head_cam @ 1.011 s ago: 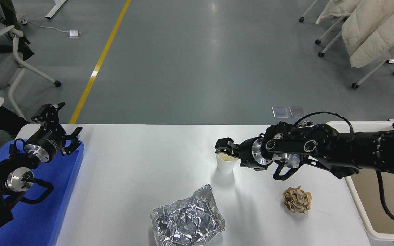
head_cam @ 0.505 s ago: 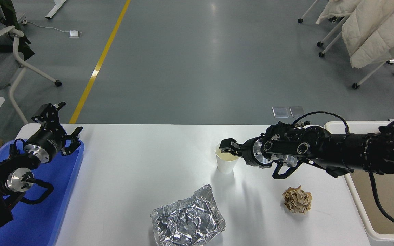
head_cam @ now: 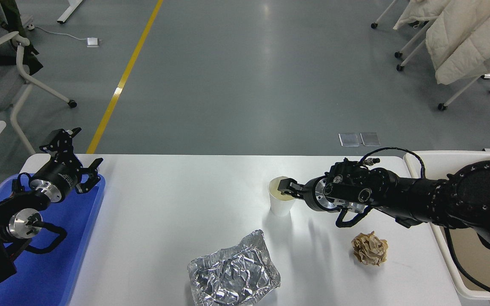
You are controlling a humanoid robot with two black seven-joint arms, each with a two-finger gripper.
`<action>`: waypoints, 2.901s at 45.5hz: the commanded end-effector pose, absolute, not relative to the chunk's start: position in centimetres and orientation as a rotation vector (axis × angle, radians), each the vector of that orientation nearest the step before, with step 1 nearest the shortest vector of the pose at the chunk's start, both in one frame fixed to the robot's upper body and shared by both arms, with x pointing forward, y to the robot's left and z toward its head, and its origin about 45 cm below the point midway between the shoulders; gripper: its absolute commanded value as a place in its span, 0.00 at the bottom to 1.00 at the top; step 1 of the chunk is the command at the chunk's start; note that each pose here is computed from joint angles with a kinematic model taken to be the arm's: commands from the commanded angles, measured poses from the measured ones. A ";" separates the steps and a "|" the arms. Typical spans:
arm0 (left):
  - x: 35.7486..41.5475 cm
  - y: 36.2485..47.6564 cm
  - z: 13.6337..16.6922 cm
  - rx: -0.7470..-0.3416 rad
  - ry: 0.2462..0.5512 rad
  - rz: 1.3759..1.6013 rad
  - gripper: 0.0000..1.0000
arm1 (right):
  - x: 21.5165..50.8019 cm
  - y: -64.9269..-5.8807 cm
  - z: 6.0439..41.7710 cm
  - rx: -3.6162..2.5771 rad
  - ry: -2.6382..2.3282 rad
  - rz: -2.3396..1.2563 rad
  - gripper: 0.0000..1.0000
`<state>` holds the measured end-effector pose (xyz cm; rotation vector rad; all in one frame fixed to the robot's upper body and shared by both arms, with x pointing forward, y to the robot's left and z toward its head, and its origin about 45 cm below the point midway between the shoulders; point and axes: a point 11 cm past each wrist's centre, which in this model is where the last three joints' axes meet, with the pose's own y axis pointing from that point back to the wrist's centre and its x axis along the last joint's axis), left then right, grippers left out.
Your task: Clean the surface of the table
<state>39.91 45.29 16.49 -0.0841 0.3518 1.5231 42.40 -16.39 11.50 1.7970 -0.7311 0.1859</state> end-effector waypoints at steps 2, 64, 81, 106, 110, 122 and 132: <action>39.95 45.3 16.59 -0.085 0.350 1.524 1.00 | 42.3 -17.2 10.7 1.773 -0.735 0.178 0.91; 39.96 45.3 16.55 -0.085 0.351 1.523 1.00 | 42.6 -14.6 13.1 1.860 -0.687 0.125 0.00; 39.91 45.3 16.49 -0.084 0.352 1.523 1.00 | 41.0 -13.5 17.0 1.931 -0.598 0.099 0.00; 39.91 45.3 16.49 -0.084 0.352 1.523 1.00 | 40.4 -17.4 29.6 1.990 -0.659 0.189 0.00; 39.91 45.3 16.49 -0.084 0.352 1.523 1.00 | 40.5 -17.8 31.7 2.000 -0.678 0.216 0.00; 39.91 45.3 16.49 -0.084 0.352 1.523 1.00 | 40.5 -19.7 36.8 1.992 -0.713 0.285 0.00; 39.91 45.3 16.49 -0.084 0.352 1.523 1.00 | 40.4 -20.3 36.8 1.974 -0.710 0.283 0.00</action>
